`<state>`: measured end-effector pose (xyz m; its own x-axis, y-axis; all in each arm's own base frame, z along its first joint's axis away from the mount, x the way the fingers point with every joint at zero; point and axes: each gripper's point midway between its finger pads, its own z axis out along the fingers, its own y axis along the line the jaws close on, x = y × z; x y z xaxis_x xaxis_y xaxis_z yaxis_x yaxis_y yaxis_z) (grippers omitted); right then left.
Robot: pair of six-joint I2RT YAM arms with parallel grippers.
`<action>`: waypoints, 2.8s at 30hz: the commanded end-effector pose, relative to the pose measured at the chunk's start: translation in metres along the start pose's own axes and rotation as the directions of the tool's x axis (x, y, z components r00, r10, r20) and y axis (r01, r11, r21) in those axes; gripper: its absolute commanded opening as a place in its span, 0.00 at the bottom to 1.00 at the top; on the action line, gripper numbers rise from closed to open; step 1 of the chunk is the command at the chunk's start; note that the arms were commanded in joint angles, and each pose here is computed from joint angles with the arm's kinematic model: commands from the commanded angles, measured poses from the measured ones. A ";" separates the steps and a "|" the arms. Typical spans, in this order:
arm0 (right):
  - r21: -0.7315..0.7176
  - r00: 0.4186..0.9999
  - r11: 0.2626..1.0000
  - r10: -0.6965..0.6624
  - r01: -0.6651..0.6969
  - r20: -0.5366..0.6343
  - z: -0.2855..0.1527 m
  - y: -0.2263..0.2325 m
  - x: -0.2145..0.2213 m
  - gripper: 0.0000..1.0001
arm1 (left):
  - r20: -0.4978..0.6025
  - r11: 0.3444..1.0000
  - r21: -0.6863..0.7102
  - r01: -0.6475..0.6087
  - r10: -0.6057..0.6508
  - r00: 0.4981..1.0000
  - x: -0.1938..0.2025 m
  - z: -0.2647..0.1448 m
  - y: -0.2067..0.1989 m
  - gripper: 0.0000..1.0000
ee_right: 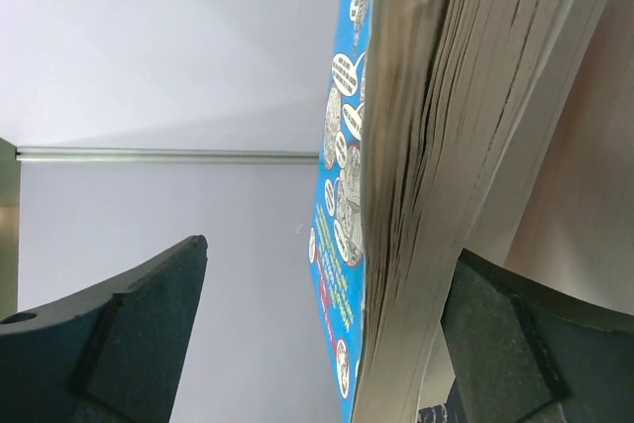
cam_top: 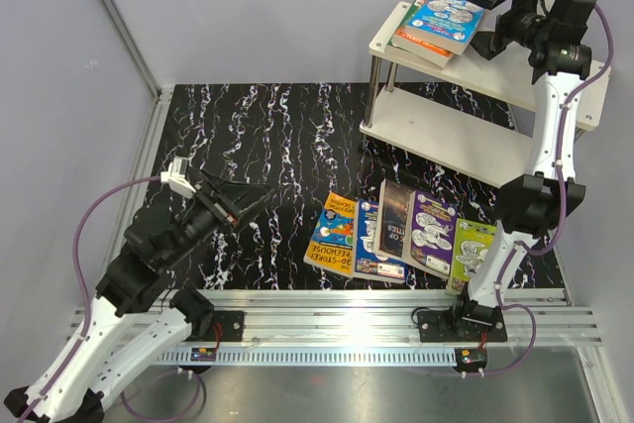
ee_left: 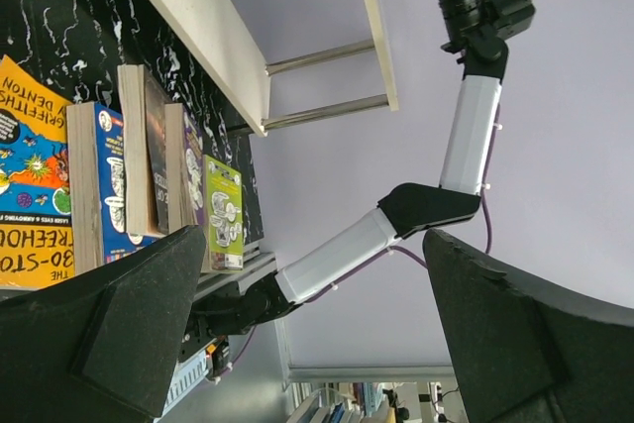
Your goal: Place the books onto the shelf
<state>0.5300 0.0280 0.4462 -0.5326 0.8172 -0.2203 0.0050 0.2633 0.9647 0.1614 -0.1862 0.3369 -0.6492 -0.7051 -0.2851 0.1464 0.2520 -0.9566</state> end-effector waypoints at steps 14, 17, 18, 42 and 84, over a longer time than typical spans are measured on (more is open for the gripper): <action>0.187 0.994 0.979 -0.065 0.081 -0.092 -0.021 -0.045 0.030 1.00 | -0.003 0.999 0.007 -0.049 0.049 0.999 -0.004 0.004 -0.011 0.99; 0.223 0.991 0.972 -0.050 0.076 -0.121 -0.020 -0.058 0.033 1.00 | -0.007 0.999 0.005 -0.047 0.047 0.999 -0.003 0.004 -0.010 0.99; 0.243 0.991 0.968 -0.034 0.065 -0.128 -0.021 -0.062 0.034 1.00 | -0.010 0.999 0.003 -0.047 0.047 0.999 -0.002 0.004 -0.009 0.99; 0.200 0.990 0.972 -0.134 0.124 0.040 -0.091 -0.028 0.002 1.00 | -0.039 0.998 -0.004 -0.062 0.061 0.997 0.001 0.009 -0.008 0.99; 0.057 0.997 0.998 0.023 -0.027 0.072 -0.023 -0.028 -0.022 0.12 | -0.045 0.995 -0.005 -0.103 0.103 0.994 -0.001 0.014 -0.014 0.99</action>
<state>0.5171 -0.0206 0.4181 -0.4657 0.8683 -0.1706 0.1170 0.2515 0.9608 0.1737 -0.1989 0.3216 -0.6827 -0.6459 -0.3418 0.1276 0.3552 -0.9260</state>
